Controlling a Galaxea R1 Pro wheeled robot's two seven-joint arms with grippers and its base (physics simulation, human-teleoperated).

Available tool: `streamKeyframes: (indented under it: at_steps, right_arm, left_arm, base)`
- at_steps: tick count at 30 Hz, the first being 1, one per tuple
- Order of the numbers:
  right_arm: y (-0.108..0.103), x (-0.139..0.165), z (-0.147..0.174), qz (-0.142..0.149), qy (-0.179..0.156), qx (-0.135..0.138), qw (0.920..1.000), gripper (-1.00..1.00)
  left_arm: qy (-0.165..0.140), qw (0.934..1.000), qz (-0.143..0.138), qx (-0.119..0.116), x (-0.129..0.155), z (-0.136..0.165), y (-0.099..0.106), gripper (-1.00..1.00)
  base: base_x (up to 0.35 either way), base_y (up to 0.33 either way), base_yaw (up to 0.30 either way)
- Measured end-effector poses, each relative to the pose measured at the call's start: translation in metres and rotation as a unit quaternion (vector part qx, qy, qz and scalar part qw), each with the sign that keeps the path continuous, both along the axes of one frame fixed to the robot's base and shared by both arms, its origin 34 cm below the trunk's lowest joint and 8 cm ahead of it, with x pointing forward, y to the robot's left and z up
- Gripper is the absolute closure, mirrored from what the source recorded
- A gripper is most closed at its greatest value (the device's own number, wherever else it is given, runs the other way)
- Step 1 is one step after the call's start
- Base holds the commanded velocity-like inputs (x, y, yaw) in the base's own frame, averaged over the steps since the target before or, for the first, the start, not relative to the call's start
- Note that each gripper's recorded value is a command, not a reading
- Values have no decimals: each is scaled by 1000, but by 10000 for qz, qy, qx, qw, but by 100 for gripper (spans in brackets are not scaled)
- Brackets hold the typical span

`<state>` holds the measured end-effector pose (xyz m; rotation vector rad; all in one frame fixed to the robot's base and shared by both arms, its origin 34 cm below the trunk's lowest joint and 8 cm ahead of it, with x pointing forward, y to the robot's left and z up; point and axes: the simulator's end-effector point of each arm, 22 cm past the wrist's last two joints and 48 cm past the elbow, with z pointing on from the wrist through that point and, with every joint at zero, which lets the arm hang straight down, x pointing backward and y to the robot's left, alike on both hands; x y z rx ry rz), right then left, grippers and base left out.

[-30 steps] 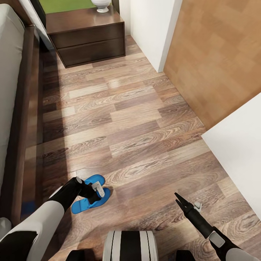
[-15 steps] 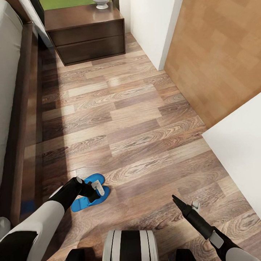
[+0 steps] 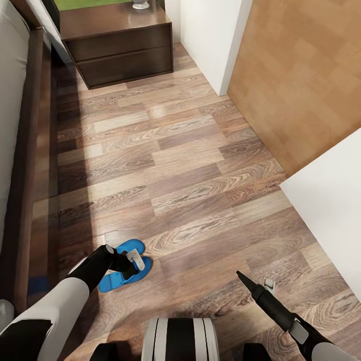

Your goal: In the bedroom, move the book from the bed onto either nightstand, and place the two sandals side by side next to the bed.

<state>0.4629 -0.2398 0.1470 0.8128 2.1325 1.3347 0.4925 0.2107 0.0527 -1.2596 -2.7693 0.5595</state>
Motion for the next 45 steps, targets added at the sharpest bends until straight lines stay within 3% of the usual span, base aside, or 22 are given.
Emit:
streamKeyframes:
  at_steps: [45]
  right_arm:
    - [1,0,0,-3,8,8,10000,-100]
  left_arm:
    - [-45,10000,12,-23,3,1,-2,100]
  base:
    - [0,0,0]
